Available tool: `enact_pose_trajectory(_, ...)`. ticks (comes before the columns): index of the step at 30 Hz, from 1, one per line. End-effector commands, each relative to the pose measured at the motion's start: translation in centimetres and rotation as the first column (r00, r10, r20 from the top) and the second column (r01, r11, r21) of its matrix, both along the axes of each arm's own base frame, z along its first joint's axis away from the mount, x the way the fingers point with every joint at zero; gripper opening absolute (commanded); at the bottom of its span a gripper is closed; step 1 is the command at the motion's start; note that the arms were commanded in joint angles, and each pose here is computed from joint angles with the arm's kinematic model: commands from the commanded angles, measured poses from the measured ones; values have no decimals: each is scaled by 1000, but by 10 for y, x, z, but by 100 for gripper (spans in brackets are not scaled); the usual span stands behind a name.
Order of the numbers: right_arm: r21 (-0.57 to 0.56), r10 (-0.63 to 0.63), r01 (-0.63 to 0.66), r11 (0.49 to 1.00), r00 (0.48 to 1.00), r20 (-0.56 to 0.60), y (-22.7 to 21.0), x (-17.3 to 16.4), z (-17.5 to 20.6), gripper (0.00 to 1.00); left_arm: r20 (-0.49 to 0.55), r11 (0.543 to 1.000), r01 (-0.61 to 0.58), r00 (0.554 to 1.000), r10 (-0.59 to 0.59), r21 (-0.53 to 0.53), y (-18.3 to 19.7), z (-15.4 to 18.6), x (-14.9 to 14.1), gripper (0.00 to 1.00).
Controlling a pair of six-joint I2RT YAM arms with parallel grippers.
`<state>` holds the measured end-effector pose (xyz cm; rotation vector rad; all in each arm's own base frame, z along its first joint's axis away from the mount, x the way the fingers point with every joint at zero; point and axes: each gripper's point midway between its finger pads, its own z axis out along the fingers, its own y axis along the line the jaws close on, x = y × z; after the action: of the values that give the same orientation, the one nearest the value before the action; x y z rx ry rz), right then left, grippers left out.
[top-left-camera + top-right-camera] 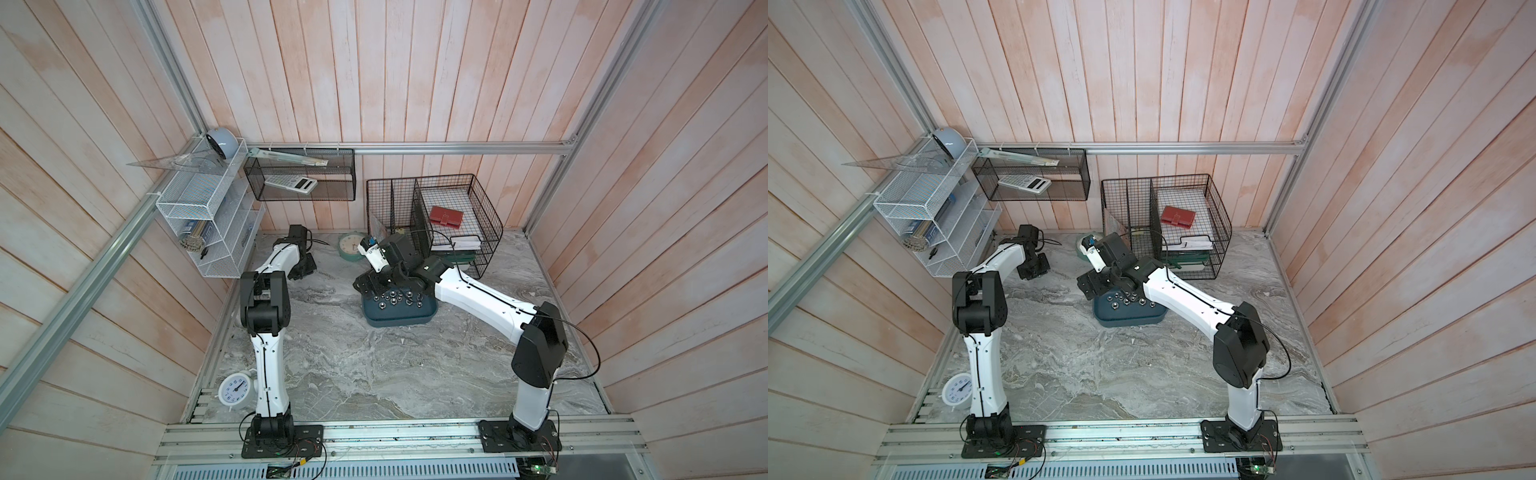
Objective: Put the nuts on the desktop into the storage box
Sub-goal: Pick up the nut from the center of the board.
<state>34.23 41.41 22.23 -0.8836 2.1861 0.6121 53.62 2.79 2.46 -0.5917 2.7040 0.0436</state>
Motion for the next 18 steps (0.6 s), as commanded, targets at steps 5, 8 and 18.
enact_pose_trajectory(5, 9, -19, 19, 1000, 1000, -2, -4, 2, 4, 98, 1, 999, -9, 1000, 9, -33, -2, 9, -9, 22)
enact_pose_trajectory(8, 17, -24, 24, 1000, 1000, -2, -6, -1, 6, 98, 26, 999, -12, 1000, 13, -47, -4, 24, -13, 22)
enact_pose_trajectory(18, 28, -77, 77, 997, 997, 1, -31, -14, 6, 98, 97, 997, 34, 995, -27, -75, -33, 75, -43, 22)
